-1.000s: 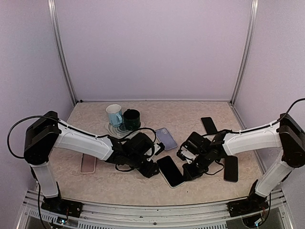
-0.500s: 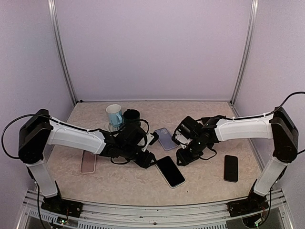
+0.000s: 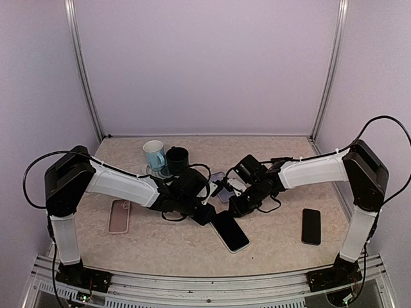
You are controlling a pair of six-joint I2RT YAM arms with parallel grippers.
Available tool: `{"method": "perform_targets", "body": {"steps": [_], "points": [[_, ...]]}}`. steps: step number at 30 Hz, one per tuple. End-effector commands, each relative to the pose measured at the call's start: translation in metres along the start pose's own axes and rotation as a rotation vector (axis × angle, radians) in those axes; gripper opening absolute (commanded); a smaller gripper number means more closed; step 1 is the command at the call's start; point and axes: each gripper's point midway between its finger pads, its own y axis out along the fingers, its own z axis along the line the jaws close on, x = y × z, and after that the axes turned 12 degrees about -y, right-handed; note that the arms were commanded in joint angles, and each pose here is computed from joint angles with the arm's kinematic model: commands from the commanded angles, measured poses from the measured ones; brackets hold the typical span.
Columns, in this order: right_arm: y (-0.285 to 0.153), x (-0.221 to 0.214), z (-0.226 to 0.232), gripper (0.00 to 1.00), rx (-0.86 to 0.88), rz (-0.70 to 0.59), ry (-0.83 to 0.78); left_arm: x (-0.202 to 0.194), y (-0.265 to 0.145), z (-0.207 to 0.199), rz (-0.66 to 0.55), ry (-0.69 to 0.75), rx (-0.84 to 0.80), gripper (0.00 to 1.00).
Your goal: Put the phone into the phone case
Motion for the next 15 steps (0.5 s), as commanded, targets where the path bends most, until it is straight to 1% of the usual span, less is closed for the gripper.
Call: {"method": "perform_targets", "body": {"steps": [1,5,10,13,15], "points": [[0.013,-0.035,0.005,0.11,0.036,0.078,0.026,-0.021,0.015,-0.001,0.074,0.042,0.003,0.19],[0.014,-0.051,0.01,0.08,0.045,0.102,0.045,-0.047,0.02,0.003,0.163,0.06,0.022,0.17],[0.025,-0.078,0.011,0.04,0.031,0.174,0.07,-0.107,0.025,0.032,0.366,0.035,0.109,0.13],[0.024,-0.086,0.014,0.04,-0.006,0.205,0.058,-0.141,0.017,0.042,0.465,0.01,0.112,0.12],[0.02,-0.086,0.016,0.04,-0.004,0.197,0.07,-0.158,0.012,0.038,0.506,0.004,0.081,0.11]]}}
